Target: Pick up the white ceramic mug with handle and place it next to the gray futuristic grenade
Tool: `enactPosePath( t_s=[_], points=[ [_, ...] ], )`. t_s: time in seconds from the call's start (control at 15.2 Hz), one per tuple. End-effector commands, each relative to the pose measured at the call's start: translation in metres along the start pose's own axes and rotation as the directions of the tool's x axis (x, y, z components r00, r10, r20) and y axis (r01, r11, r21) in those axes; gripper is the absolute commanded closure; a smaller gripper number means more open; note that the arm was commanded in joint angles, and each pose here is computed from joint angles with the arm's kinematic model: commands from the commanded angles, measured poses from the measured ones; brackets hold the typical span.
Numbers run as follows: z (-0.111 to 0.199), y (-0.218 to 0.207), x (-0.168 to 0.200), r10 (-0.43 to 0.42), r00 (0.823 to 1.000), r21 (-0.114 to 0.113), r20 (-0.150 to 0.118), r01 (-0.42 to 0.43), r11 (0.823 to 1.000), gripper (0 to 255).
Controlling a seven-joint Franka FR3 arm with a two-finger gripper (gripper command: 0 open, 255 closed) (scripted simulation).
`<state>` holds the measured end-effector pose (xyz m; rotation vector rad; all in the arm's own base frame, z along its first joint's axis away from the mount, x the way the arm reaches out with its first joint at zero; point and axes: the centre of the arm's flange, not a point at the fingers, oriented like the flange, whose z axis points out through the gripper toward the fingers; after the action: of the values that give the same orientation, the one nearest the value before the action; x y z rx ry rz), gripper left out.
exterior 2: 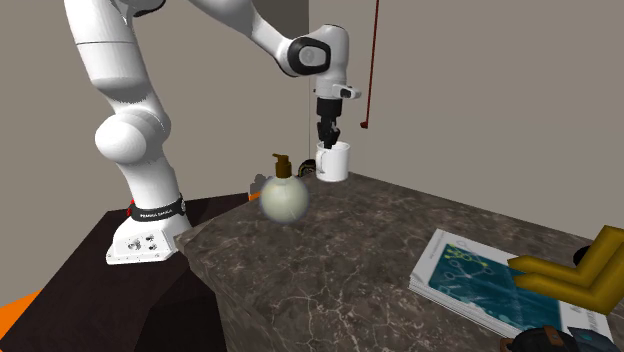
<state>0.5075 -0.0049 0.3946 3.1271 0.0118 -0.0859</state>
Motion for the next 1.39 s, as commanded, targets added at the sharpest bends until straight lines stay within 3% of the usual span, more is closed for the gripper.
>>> enactPosePath(
  t_s=[0.0,1.32],
  points=[
    [-0.011,0.001,-0.001,0.000,1.000,0.000,0.000,0.000,1.000,255],
    [-0.116,0.002,-0.007,0.000,1.000,0.000,0.000,0.000,1.000,255]
  ],
)
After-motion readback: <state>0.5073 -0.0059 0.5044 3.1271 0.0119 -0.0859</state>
